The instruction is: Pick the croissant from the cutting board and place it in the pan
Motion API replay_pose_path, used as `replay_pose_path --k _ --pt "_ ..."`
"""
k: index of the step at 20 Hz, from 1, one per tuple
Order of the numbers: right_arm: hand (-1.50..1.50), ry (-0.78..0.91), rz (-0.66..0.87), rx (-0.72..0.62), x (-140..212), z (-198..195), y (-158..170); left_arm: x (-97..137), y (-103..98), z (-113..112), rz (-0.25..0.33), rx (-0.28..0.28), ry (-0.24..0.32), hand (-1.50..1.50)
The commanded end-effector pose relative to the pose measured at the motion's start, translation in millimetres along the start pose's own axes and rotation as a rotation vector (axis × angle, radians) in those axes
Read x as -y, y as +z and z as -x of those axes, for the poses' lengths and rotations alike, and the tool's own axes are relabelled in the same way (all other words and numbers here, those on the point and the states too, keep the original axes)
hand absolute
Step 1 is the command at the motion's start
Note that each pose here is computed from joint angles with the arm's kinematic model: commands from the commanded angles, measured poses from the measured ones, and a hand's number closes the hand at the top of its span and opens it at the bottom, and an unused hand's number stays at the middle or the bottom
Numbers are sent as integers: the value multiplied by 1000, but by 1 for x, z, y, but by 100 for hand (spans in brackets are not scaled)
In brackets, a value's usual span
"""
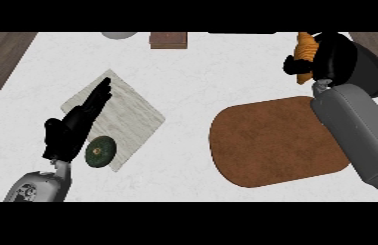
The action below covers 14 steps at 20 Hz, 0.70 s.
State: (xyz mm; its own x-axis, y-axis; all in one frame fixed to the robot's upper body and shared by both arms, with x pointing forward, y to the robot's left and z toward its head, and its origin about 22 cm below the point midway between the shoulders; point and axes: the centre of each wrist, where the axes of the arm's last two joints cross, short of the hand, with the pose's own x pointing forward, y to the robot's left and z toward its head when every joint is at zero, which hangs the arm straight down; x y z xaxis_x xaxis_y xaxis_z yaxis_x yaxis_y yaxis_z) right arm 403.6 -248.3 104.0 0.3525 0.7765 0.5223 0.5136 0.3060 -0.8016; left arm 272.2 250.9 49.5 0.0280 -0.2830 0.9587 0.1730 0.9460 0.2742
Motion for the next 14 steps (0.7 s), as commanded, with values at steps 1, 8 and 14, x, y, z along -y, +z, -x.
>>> replay_pose_path --k 1,8,14 --pt "150 25 43 -24 -8 57 -14 11 6 2 5 3 0 0" --pt "150 78 153 -82 -4 105 -47 11 -1 -7 35 20 -3 0" --pt "150 86 169 -90 25 131 -73 28 -14 -9 50 36 11 0"
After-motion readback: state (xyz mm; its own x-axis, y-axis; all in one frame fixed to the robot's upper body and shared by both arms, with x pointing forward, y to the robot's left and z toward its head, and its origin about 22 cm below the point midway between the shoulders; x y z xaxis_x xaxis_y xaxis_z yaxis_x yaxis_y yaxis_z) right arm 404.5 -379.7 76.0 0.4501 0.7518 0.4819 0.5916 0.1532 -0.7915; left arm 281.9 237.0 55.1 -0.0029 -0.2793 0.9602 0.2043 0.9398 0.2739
